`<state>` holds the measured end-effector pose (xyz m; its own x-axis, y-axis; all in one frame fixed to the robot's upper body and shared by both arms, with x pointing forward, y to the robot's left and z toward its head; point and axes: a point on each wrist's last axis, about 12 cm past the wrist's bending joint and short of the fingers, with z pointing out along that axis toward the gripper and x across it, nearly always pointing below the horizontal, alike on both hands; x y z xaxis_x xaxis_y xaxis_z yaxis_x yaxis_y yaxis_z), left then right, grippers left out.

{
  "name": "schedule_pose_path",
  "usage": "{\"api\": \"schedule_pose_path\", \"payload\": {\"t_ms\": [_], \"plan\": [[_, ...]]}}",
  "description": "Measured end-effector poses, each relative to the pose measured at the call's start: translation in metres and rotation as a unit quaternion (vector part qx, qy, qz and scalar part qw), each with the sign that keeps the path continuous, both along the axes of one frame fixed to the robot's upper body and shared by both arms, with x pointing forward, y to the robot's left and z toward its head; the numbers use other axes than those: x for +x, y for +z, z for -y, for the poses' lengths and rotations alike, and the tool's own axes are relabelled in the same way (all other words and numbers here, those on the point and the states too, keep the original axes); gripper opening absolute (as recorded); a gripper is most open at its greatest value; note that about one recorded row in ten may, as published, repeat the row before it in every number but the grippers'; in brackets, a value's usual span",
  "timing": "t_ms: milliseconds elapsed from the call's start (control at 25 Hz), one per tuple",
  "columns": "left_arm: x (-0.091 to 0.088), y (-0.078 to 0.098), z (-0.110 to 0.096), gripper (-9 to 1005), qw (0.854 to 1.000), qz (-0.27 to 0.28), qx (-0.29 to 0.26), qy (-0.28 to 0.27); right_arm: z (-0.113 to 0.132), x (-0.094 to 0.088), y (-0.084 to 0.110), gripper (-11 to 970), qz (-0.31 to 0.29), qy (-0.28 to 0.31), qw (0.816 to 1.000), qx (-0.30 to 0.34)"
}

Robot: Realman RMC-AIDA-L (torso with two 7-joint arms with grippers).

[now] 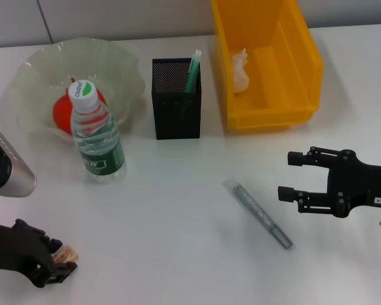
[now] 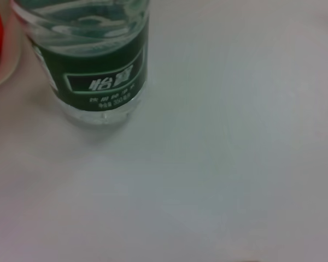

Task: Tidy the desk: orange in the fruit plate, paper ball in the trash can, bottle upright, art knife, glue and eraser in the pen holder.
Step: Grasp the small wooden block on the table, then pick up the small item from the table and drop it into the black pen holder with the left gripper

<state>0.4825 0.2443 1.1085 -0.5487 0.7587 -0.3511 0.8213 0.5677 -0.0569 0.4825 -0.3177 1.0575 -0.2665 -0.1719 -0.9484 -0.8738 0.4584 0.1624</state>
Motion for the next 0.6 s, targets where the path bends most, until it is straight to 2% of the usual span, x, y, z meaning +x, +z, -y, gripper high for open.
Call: {"api": "schedule_pose_path", "payload": {"t_ms": [80,240,440,600], "plan": [[-0.0006,-0.0006,0.0016,450,1.000,0.002,0.003,-0.003,-0.0001,0.0001,0.0001,768,0.000,0.000,1.000,0.000],[-0.0006,0.0007,0.0019,444,1.000,0.006,0.004,-0.003,-0.0001,0.0002,0.0001,768,0.000,0.000,1.000,0.000],[-0.0009,0.0050,0.0025,284,1.000,0.013,0.003,-0.012,-0.0012,0.0000,-0.0008,768,-0.002,0.001,1.000,0.003],[-0.0009,0.0047,0.0013,280,1.000,0.006,0.005,-0.014,-0.0012,0.0002,-0.0006,768,-0.002,0.001,1.000,0.002]]}}
